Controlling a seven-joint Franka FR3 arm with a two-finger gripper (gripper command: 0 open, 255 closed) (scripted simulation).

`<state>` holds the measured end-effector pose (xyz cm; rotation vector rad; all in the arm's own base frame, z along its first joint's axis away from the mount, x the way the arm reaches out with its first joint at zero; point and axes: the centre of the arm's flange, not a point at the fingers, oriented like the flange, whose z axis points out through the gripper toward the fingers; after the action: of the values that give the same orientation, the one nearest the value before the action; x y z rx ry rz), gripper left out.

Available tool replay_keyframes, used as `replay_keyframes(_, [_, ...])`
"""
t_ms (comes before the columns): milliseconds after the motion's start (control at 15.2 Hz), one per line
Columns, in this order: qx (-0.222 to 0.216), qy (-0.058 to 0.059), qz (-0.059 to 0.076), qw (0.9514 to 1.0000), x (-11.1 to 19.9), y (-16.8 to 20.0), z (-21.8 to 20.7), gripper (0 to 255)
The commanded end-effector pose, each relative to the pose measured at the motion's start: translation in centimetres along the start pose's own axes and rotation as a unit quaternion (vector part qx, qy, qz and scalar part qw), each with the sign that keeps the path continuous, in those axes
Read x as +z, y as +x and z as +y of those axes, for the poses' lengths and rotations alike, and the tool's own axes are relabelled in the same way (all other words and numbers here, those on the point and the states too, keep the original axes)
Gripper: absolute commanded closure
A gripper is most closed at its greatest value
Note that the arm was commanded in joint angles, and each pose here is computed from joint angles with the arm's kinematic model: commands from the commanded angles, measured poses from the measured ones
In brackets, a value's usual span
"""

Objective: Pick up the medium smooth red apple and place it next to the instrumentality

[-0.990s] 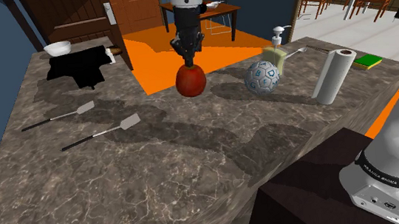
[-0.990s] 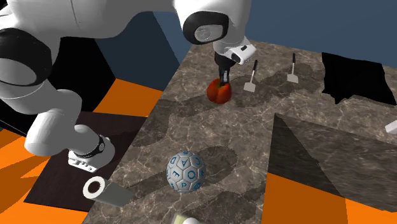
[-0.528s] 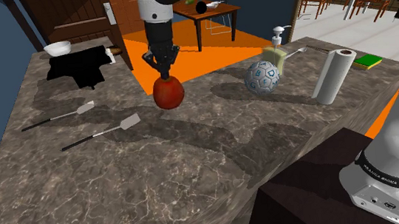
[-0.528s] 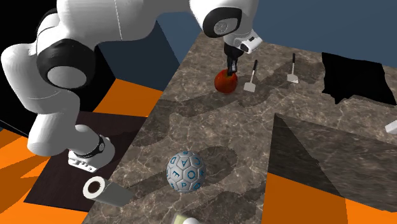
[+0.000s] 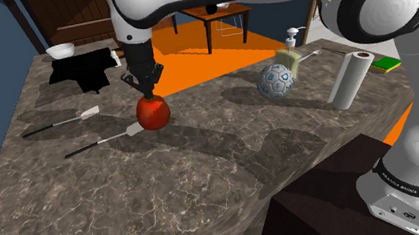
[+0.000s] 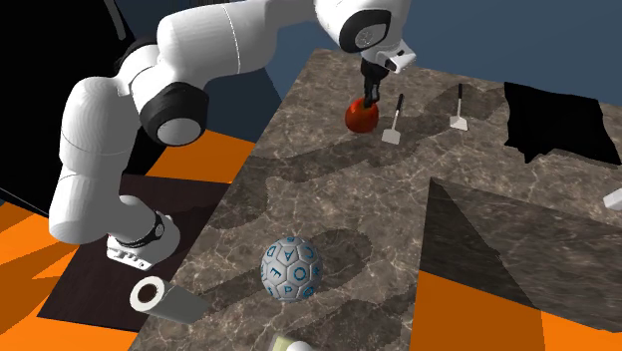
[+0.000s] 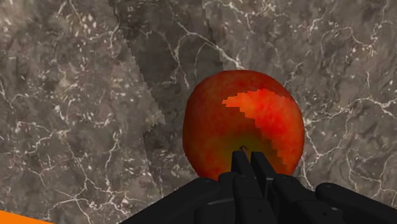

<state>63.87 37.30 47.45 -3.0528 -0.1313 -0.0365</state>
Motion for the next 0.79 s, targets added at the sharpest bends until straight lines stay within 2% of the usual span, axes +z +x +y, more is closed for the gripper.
replay_keyframes(0, [0.000,0.000,0.000,1.0000,1.0,0.1,-0.2,255])
replay_keyframes(726, [0.000,0.000,0.000,1.0000,6.7,-0.1,0.3,255])
